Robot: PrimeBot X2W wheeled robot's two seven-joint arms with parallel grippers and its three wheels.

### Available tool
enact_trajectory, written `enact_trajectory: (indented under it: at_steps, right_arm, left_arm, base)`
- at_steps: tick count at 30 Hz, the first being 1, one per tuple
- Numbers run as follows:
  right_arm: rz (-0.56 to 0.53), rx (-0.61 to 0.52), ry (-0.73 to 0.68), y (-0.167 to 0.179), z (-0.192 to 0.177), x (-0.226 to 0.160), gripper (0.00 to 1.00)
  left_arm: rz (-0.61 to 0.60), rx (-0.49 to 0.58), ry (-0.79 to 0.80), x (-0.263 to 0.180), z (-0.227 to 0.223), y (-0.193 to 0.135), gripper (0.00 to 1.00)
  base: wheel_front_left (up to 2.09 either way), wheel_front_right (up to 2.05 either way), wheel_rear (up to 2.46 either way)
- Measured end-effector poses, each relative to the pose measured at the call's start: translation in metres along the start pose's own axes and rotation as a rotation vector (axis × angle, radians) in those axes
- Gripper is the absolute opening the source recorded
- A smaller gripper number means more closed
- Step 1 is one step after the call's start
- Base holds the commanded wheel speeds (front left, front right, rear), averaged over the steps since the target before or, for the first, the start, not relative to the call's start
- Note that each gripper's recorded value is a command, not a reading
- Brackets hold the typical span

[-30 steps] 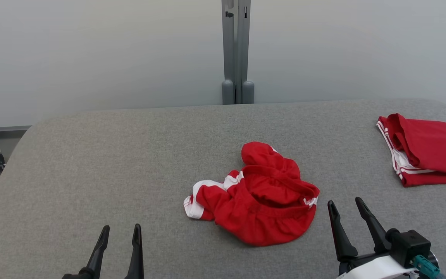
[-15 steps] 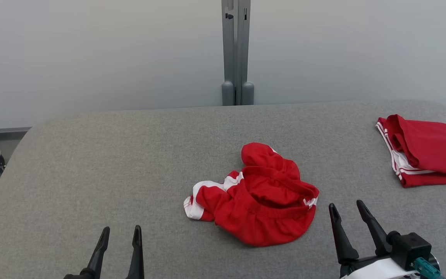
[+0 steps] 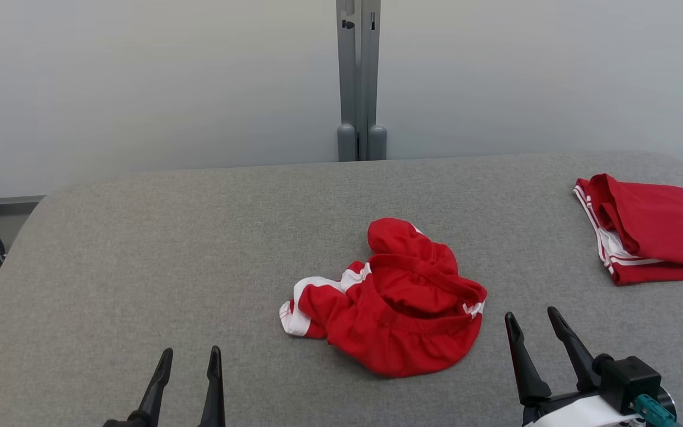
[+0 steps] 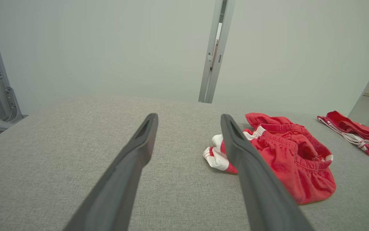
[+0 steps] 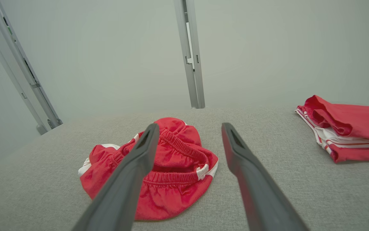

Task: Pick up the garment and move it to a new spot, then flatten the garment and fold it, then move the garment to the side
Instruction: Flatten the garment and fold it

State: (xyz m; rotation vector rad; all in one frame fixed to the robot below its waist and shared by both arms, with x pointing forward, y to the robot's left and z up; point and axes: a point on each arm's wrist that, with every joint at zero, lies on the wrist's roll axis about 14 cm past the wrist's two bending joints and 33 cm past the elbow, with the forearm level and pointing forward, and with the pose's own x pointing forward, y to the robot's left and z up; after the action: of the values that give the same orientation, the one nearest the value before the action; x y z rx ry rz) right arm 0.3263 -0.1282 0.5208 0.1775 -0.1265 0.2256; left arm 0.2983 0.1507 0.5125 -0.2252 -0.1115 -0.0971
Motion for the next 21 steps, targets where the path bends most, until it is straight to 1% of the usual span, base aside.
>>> enact_trajectory:
  at_steps: [11, 21]
  right_arm:
    - [-0.003, -0.026, 0.009, -0.002, -0.002, 0.000, 1.00]
    - [-0.029, -0.052, 0.011, -0.011, -0.002, 0.000, 1.00]
  left_arm:
    - [-0.008, 0.004, 0.005, 0.001, -0.001, -0.003, 1.00]
    - [-0.026, 0.014, 0.016, 0.005, -0.005, -0.008, 1.00]
  base:
    - [0.00, 0.00, 0.00]
    - [0.00, 0.00, 0.00]
